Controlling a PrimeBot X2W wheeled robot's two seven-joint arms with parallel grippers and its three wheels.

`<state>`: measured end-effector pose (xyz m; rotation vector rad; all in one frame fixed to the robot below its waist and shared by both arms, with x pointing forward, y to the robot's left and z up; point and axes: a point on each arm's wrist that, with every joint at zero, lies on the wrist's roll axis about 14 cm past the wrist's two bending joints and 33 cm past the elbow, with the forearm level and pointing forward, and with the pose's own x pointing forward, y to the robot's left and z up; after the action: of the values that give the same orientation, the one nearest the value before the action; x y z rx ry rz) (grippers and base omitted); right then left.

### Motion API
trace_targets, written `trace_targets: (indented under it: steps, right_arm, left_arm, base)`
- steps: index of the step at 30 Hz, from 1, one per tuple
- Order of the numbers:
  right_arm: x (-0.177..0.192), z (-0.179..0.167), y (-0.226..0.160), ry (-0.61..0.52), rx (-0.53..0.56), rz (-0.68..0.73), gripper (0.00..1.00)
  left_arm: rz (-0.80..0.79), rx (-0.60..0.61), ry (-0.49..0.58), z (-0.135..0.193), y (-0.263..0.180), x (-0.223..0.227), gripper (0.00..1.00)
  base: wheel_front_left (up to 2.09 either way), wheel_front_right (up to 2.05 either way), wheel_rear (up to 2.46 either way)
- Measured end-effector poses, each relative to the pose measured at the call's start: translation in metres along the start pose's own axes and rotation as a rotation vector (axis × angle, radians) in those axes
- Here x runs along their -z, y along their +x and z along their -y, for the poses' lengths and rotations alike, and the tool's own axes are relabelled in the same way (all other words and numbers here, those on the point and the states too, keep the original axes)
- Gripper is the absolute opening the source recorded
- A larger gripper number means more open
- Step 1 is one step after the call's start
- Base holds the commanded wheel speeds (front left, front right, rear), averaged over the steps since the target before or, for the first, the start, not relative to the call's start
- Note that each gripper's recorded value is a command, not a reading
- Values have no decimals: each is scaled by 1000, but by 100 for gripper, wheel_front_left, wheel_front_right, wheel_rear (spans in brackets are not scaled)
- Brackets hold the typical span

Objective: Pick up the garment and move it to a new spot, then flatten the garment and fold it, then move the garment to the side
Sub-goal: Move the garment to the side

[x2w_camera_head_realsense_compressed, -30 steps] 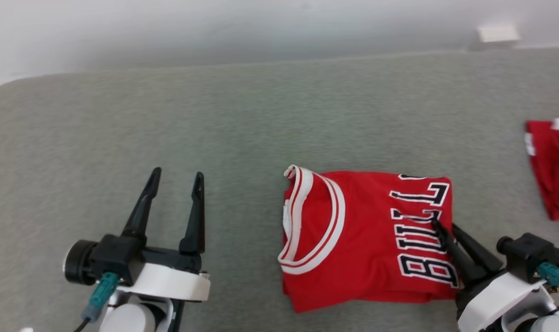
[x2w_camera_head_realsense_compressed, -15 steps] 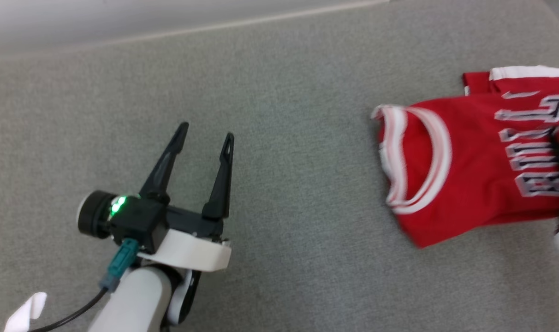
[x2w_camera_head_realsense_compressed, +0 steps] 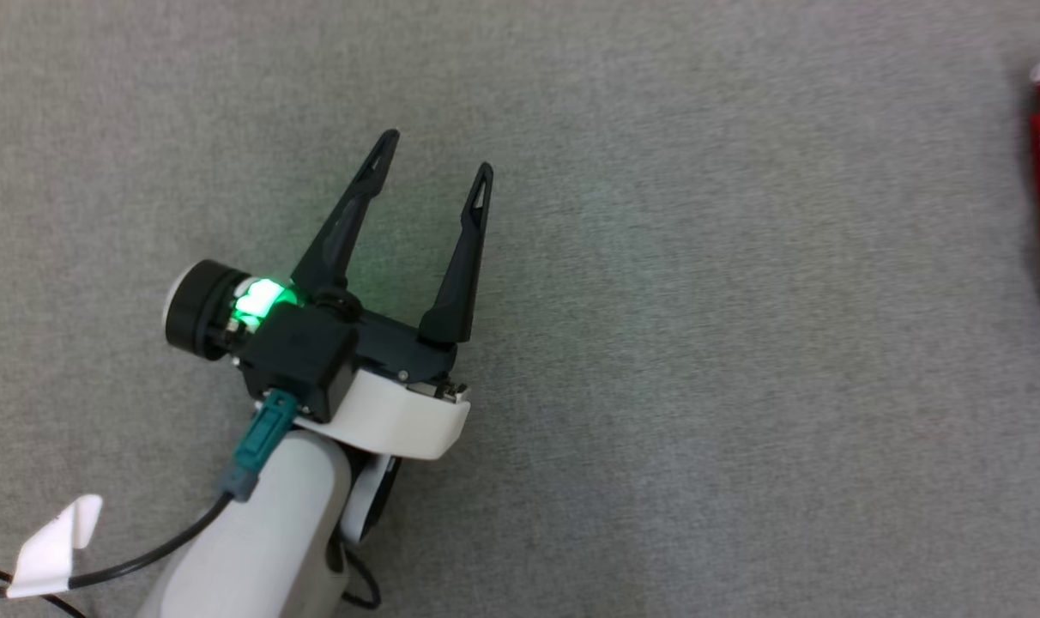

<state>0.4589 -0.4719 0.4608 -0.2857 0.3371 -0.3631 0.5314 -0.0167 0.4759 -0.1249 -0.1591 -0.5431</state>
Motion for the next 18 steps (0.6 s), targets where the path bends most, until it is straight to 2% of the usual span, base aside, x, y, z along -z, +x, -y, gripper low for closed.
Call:
trace_targets:
  steps: [2, 3, 4, 5, 6, 10, 12, 18]
  right_arm:
    - [15, 4, 6, 13, 34, -45, 1]
    - [26, 4, 8, 26, 47, -84, 28]
    - [31, 2, 9, 24, 48, -93, 46]
    - [34, 2, 11, 30, 58, -99, 46]
    - [37, 5, 11, 38, 72, -106, 100]
    - [33, 12, 6, 40, 107, -56, 100]
    - [26, 15, 3, 81, 133, -14, 100]
    - [8, -14, -23, 180, 95, 108, 100]
  left_arm:
    - [-12, -5, -2, -3, 0, 8, 100]
    - [-14, -6, -4, -4, -1, 10, 100]
    - [-18, -8, -4, -5, -1, 11, 100]
    - [-20, -8, -4, -5, -1, 12, 100]
    - [-20, -9, -4, -5, -1, 13, 100]
    - [-17, -7, 4, -3, -2, 9, 100]
    - [-11, -12, 8, -4, -3, 4, 100]
    - [-47, -63, 28, -11, -22, -2, 100]
  base:
    - [0, 0, 0]
    - [0, 0, 0]
    - [0, 0, 0]
    - [0, 0, 0]
    - [0, 0, 0]
    - [0, 0, 0]
    - [0, 0, 0]
    - [0, 0, 0]
